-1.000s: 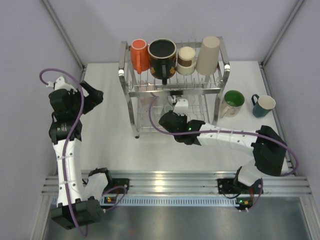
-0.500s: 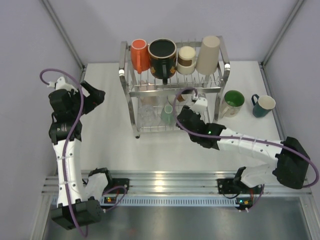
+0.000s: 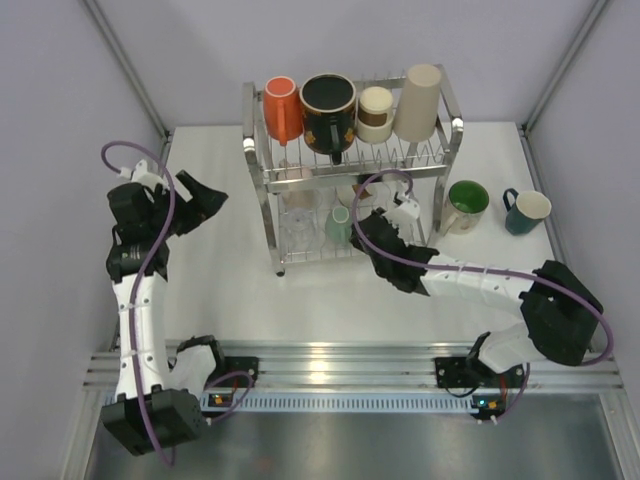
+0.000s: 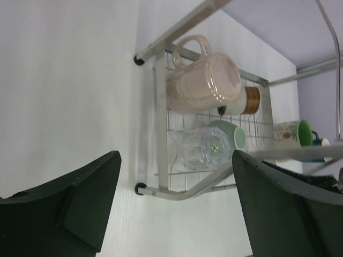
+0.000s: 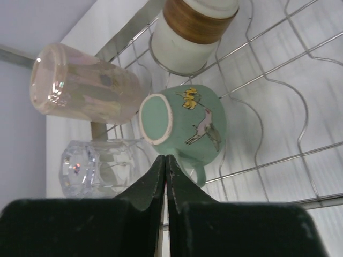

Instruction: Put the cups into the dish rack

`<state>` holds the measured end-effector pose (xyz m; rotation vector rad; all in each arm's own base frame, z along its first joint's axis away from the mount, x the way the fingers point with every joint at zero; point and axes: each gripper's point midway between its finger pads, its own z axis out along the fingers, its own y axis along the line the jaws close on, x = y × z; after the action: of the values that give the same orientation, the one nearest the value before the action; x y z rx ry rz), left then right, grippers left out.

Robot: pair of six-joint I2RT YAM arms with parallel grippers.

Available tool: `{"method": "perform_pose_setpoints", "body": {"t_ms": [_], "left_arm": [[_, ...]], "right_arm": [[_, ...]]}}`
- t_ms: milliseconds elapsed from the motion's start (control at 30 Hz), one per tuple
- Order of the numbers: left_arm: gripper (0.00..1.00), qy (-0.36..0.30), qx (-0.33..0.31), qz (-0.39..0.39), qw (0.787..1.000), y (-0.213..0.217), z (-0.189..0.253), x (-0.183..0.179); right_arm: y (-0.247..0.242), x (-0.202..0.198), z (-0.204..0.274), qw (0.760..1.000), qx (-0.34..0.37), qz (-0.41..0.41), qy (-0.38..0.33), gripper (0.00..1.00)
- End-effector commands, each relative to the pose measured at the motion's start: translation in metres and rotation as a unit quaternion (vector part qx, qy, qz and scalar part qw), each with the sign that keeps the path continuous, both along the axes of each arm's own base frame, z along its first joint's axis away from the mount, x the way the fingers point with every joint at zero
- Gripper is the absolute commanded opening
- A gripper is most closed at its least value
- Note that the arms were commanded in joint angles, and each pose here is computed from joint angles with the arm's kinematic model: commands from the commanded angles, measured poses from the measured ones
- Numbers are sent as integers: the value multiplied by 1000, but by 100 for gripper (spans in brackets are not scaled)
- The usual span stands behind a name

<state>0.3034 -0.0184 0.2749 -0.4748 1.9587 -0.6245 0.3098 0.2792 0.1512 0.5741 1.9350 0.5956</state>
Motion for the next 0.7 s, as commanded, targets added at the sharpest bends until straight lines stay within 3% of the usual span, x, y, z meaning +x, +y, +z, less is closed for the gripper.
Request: {"method": "perform_pose_setpoints", "body": {"t_ms": [0, 133, 400, 667], "left_arm": [[91, -76, -4, -73, 994, -27, 20, -22], [93, -146, 9, -123, 982, -44, 24, -37], [92, -150, 7, -170, 974, -58, 0, -51], [93, -167, -33, -193, 966, -69, -1, -50]], "right_arm": [[30, 1, 39, 996, 79, 21, -37, 0], [36, -18, 43, 993, 94, 60, -36, 0], [9, -72, 61, 982, 109, 152, -30, 0], [-65, -99, 83, 992, 90, 91, -19, 0]]}}
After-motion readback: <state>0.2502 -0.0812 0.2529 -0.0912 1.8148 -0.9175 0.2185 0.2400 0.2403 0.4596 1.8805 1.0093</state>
